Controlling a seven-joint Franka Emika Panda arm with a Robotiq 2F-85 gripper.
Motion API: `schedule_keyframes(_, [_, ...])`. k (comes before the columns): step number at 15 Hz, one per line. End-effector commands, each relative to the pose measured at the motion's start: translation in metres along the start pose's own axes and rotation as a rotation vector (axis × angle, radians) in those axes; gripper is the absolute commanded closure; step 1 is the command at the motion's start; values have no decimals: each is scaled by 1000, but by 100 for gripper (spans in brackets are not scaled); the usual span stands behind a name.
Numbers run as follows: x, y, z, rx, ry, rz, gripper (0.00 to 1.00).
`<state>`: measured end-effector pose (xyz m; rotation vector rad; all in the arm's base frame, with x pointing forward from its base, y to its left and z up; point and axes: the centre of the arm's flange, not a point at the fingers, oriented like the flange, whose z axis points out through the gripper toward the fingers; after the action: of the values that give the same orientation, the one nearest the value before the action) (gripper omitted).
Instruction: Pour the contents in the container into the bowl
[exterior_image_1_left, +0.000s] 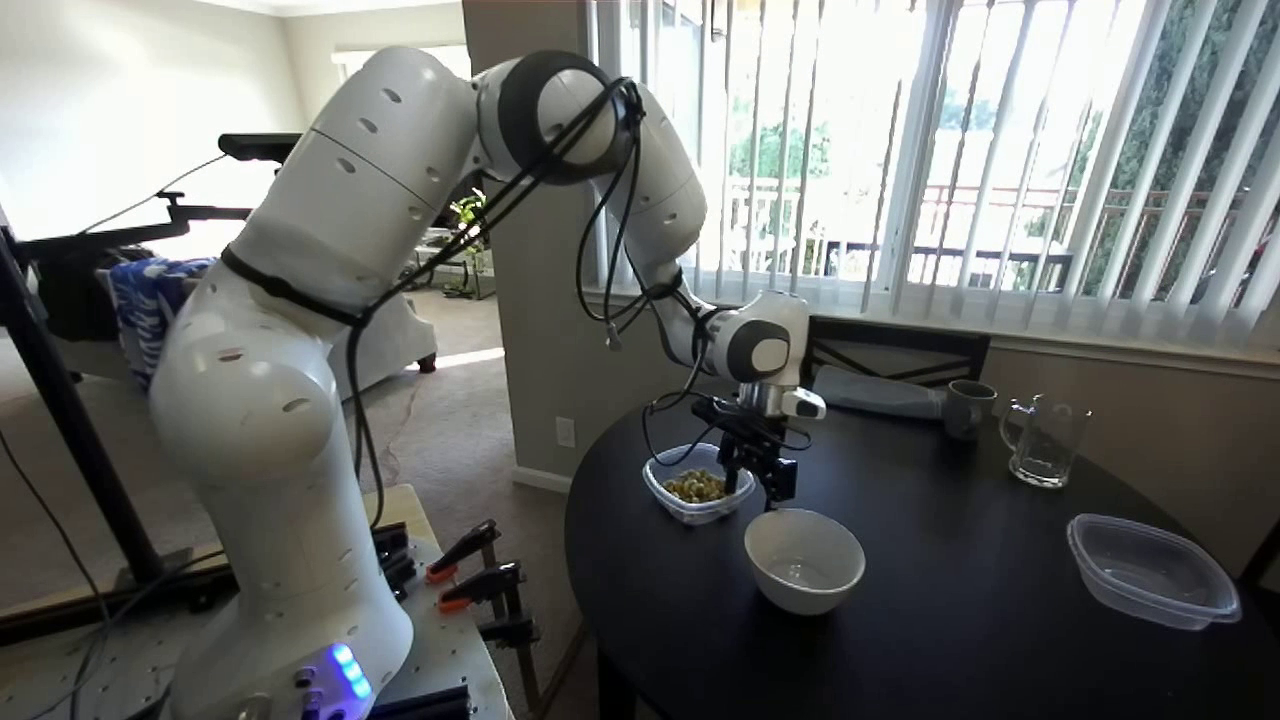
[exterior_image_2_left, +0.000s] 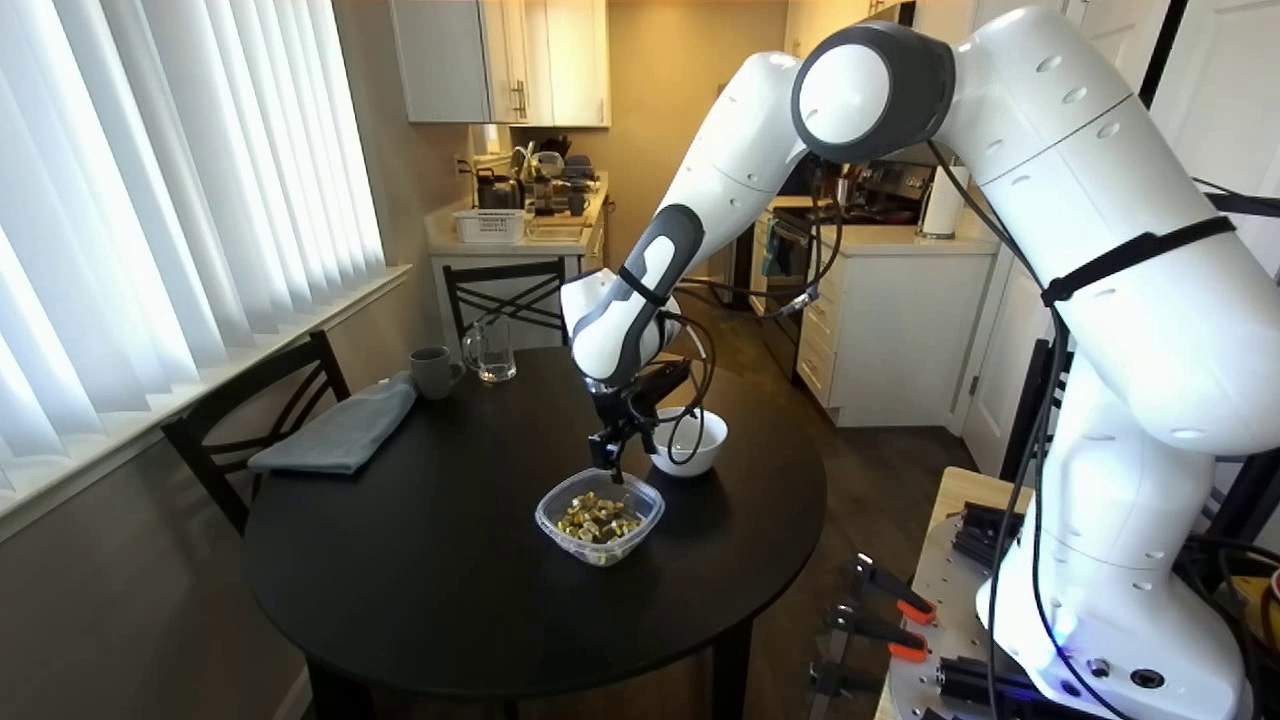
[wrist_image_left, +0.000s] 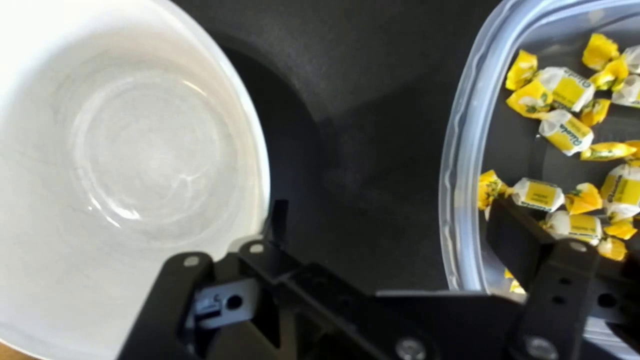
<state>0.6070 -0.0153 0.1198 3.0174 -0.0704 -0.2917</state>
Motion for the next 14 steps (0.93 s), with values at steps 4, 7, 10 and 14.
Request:
schedule_keyframes(4, [-24,-13,-4,21,-26,-102,0])
schedule_keyframes(7, [-25,-20,-3,25,-22,-117,13])
schedule_keyframes(10, [-25,-23,-3,25,-13,-134,40])
schedule_keyframes(14, [-25,-27,-4,38,-10,-142,66])
